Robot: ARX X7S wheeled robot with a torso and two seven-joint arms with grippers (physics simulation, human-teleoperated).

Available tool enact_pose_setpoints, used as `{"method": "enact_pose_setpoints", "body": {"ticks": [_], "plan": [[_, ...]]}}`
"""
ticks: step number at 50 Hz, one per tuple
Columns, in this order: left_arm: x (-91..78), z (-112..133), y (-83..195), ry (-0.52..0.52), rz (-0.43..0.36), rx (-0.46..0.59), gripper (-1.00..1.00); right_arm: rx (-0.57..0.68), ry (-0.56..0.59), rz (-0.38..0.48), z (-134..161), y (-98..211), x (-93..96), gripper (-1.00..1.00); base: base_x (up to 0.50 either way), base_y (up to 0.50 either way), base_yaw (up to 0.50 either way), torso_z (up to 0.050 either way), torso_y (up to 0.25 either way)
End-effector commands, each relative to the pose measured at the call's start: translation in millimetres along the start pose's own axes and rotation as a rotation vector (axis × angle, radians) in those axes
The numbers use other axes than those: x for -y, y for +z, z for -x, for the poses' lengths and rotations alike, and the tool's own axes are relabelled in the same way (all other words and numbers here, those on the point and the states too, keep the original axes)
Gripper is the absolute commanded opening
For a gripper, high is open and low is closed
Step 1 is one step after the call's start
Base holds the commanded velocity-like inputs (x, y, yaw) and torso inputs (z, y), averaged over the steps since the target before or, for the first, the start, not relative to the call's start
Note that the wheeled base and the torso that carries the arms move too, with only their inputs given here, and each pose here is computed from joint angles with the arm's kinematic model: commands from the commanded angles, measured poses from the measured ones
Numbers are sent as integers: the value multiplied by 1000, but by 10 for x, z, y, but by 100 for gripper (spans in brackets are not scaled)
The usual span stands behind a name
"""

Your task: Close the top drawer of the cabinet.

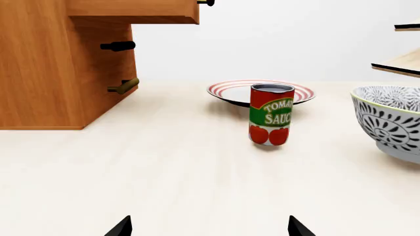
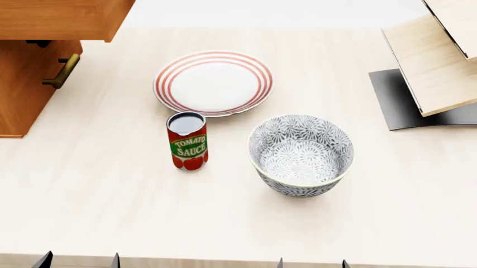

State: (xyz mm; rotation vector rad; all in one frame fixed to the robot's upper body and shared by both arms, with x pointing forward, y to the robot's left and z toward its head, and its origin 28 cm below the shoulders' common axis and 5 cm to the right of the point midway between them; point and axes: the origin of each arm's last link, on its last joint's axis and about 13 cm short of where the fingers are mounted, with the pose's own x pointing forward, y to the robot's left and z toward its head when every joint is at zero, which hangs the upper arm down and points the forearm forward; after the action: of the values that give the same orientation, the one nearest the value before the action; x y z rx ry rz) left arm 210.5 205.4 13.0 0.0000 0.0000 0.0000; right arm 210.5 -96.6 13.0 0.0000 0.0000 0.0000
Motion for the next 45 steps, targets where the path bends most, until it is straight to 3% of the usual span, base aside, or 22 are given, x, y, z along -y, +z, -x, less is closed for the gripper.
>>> {"method": "enact_pose_setpoints", "body": {"ticks": [1, 13, 16, 19, 23, 32, 38, 45], "plan": [[-3, -8, -12, -7, 0, 0, 100, 0, 0, 0, -9, -15, -6, 100, 0, 0, 0, 0, 0], [20, -4, -26, -1, -20, -6, 100, -8, -2, 3, -22, -13, -3, 100, 0, 0, 0, 0, 0], [18, -42, 114, -2, -6, 15, 100, 34, -18, -19, -46, 159, 20, 100, 0, 0, 0, 0, 0], [27, -25, 358, -9, -8, 90, 100, 108, -26, 13, -44, 413, 19, 100, 0, 0, 0, 0, 0], [42, -48, 493, -8, -3, 101, 100, 148, -43, -11, -54, 648, 43, 100, 0, 0, 0, 0, 0], [41, 69, 1039, 19, -10, 258, 100, 323, -105, 24, 154, 1251, 115, 100, 0, 0, 0, 0, 0], [157, 74, 1227, 24, -58, 326, 100, 326, -114, 57, 135, 1333, 61, 100, 0, 0, 0, 0, 0], [165, 119, 1310, -24, -32, 338, 100, 347, -101, 39, 189, 1375, 92, 100, 0, 0, 0, 0, 0]]}}
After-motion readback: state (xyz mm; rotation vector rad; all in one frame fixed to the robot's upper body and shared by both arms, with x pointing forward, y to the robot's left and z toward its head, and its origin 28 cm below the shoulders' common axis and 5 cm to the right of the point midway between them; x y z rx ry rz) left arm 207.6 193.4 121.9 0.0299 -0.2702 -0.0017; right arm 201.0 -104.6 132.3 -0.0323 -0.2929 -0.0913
